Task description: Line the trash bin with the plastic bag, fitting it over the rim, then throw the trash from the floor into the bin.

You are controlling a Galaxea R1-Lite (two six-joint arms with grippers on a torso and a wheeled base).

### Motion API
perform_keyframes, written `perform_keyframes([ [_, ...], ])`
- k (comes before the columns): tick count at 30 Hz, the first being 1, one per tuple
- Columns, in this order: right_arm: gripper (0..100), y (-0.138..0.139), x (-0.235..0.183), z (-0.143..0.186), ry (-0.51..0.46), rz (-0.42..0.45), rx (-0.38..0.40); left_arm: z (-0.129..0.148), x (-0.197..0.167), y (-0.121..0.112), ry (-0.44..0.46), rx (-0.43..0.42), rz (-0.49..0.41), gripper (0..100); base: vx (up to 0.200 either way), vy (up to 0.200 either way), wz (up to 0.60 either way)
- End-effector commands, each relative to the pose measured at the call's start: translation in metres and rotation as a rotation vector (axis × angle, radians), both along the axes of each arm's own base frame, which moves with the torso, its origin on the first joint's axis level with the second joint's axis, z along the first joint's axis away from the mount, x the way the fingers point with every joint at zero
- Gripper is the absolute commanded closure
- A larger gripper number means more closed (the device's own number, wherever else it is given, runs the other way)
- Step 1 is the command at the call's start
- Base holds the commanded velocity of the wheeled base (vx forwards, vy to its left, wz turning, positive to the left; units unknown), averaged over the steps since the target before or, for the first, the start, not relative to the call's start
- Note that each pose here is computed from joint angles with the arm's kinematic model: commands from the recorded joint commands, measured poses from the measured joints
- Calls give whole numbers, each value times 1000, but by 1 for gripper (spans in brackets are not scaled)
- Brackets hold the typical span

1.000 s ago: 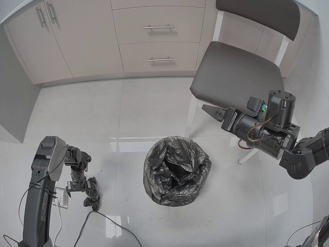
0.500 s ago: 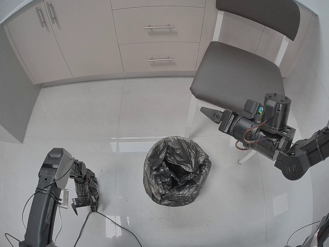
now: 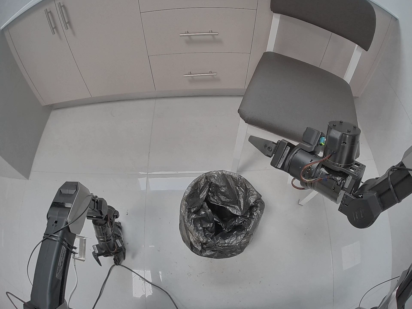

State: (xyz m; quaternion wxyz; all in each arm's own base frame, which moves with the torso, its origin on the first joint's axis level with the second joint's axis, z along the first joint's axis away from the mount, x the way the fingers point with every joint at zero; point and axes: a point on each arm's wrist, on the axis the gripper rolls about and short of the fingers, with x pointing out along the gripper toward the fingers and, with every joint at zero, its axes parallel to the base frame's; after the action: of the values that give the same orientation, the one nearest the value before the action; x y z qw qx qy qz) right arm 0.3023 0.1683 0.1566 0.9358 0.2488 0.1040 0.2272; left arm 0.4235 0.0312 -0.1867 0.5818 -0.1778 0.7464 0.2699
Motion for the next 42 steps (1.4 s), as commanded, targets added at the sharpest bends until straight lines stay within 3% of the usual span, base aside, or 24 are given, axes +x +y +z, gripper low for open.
perform_keyframes([
  [1, 0, 0, 0, -1, 4, 1, -2, 38, 20, 0, -144, -45, 10, 0, 0, 0, 0],
  [6, 0, 0, 0, -1, 4, 2, 2, 67, 33, 4, -260, -112, 31, 0, 0, 0, 0],
  [13, 0, 0, -1, 0, 3, 2, 4, 68, 35, 9, -277, -107, 23, 0, 0, 0, 0],
  [27, 0, 0, 0, -2, 10, 2, 7, 39, 33, 24, -286, -83, -110, 0, 0, 0, 0],
  [42, 0, 3, 6, -14, 12, -4, 4, 17, 27, 37, -282, -82, -89, 0, 0, 0, 0],
])
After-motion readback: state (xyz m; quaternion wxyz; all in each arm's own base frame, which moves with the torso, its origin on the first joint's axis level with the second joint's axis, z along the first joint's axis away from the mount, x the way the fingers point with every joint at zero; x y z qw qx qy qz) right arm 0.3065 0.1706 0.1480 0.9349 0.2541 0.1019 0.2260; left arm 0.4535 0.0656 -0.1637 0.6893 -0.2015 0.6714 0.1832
